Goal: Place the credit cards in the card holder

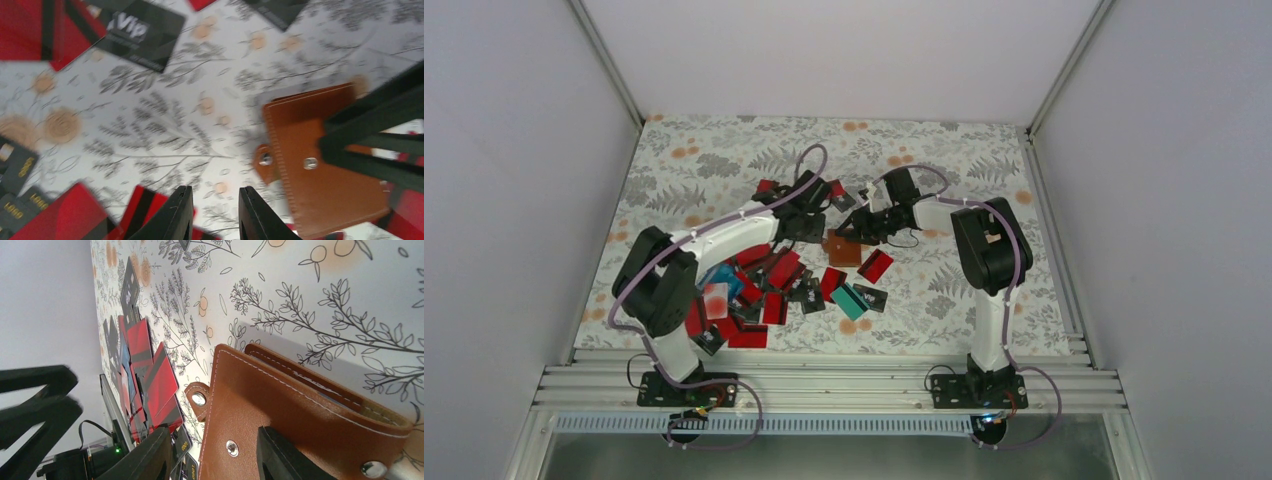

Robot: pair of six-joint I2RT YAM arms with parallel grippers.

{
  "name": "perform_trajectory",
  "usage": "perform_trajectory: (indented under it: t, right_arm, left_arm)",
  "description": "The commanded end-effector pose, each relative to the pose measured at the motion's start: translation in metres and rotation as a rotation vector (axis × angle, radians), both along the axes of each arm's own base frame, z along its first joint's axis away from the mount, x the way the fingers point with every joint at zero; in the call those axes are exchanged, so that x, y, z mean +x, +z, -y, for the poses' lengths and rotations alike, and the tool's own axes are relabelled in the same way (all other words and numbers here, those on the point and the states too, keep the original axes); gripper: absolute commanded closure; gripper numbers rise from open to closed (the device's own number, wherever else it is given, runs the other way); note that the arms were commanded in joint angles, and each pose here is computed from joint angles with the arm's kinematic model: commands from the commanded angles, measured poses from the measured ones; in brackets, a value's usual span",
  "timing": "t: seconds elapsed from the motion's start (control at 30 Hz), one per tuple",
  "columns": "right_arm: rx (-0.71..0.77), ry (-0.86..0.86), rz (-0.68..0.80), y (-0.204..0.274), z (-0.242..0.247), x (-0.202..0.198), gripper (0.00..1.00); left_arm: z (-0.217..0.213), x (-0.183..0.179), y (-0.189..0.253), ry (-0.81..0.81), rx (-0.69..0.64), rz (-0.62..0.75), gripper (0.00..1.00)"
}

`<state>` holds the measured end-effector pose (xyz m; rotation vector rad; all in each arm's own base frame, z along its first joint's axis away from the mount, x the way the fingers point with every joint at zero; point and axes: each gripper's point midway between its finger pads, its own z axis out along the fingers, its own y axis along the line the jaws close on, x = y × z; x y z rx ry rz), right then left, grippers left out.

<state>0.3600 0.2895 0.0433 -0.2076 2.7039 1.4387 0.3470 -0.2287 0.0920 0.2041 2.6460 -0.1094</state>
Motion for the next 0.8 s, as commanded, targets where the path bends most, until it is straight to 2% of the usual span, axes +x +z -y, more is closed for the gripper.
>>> perform_trajectory:
  t: [0.0,0.2,0.37,0.5,0.77]
  right_arm:
    - [-0.136,-0.049,-0.015,-0.029,0.017,0.002,0.55]
    - [-0.154,-0.053,-0.006,-0.028,0.020,0.000,0.55]
    - [-0.146,-0.048,-0.010,-0.028,0.019,-0.002,0.55]
    - [-0.147,-0.050,-0.005,-0.026,0.019,-0.002,0.55]
    - [-0.152,-0.050,-0.007,-0.026,0.020,-0.003,0.55]
  left_arm:
    - [0.028,0.003,0.001,-0.083,0.008,-0.006,0.74]
    - [0.048,0.003,-0.025,-0.245,0.031,-0.076,0.66]
    - [0.053,0.010,-0.037,-0.338,-0.010,-0.087,0.63]
    - [0.056,0.020,-0.036,-0.374,-0.115,-0.100,0.65]
    - [0.049,0.022,-0.048,-0.409,-0.192,-0.153,0.74]
